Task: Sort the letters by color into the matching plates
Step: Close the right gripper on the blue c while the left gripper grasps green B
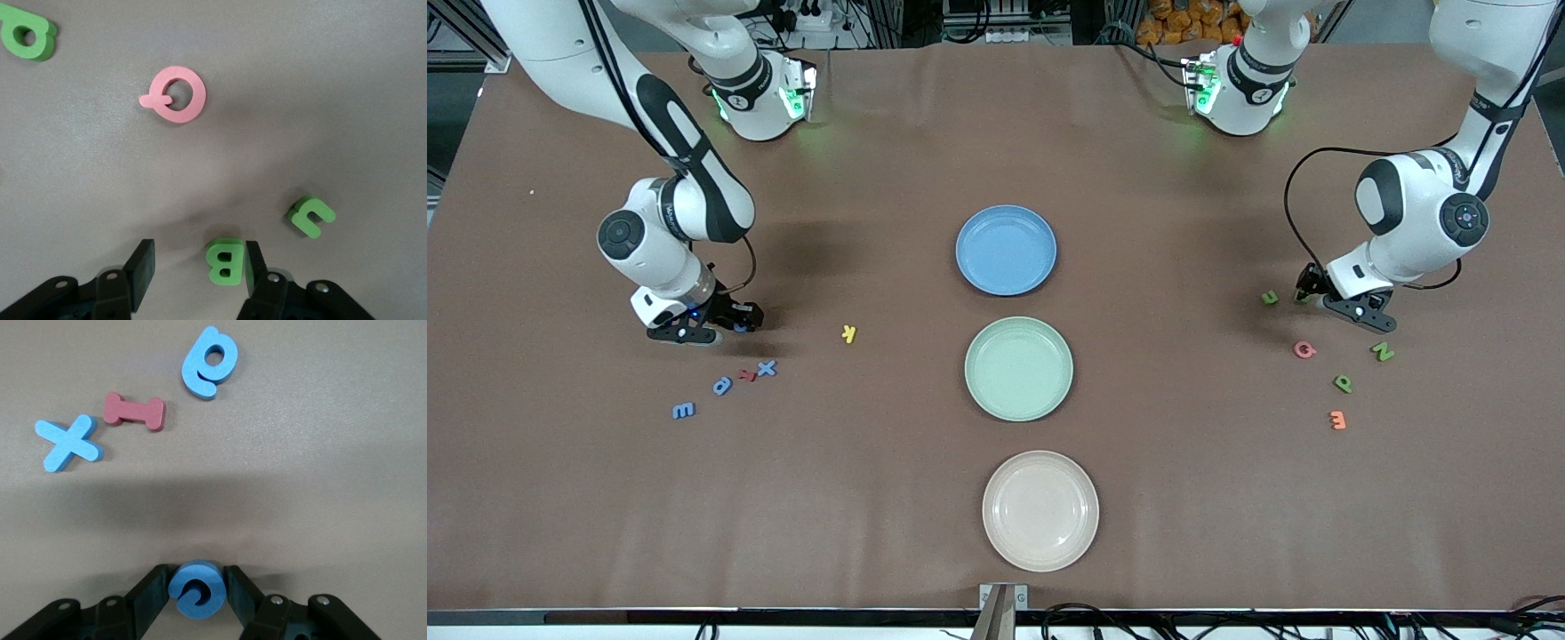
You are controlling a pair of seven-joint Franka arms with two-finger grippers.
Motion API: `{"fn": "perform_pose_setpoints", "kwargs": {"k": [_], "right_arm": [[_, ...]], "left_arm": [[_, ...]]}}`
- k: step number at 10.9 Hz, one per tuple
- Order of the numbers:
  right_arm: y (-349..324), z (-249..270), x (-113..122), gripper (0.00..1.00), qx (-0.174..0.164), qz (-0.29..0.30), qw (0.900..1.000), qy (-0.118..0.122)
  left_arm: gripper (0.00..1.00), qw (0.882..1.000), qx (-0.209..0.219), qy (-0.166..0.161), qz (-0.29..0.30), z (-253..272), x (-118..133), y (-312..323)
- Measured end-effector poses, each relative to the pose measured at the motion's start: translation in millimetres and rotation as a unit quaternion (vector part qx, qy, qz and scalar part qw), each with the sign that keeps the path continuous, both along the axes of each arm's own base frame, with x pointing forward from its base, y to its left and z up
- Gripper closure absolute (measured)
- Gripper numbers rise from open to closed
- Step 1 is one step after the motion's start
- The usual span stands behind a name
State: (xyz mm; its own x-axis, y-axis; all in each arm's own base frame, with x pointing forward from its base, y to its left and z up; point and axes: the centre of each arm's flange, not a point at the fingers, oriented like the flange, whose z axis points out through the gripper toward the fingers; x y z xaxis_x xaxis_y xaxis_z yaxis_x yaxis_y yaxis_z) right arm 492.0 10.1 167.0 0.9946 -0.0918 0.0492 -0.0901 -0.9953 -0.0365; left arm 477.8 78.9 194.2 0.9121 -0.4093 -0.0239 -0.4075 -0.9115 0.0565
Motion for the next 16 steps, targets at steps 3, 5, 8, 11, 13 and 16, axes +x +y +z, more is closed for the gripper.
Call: {"fn": "perform_pose_setpoints", "kwargs": {"k": [3, 5, 8, 11, 13, 16], "right_arm": [[0.8, 0.2, 0.0, 0.55, 0.000, 0.001, 1.000, 0.000], [1.4, 1.7, 0.5, 0.57, 0.000, 0.001, 1.000, -0.002], [3.6, 7.0, 2.2, 0.63, 0.001, 0.003, 1.000, -0.006], [3.7, 7.4, 2.6, 0.63, 0.001, 0.003, 1.000, -0.006], [6.4, 12.2, 5.1, 0.63, 0.003, 0.005, 1.000, 0.000], [32.7, 45.7, 15.3, 0.63, 0.011, 0.019, 1.000, 0.001]], "left_arm": [[0.39, 1.000, 0.000, 0.002, -0.001, -1.4, -1.5, -1.2], [0.40, 1.000, -0.001, 0.004, 0.000, -2.8, -2.7, -2.6], [0.41, 1.000, -0.002, 0.009, 0.001, -6.7, -5.0, -3.7], [0.42, 1.000, -0.004, 0.016, 0.001, -13.5, -7.2, -4.4], [0.44, 1.000, -0.004, 0.018, 0.001, -16.1, -7.9, -4.8], [0.72, 1.000, -0.004, 0.018, 0.002, -16.7, -7.4, -8.4]]}}
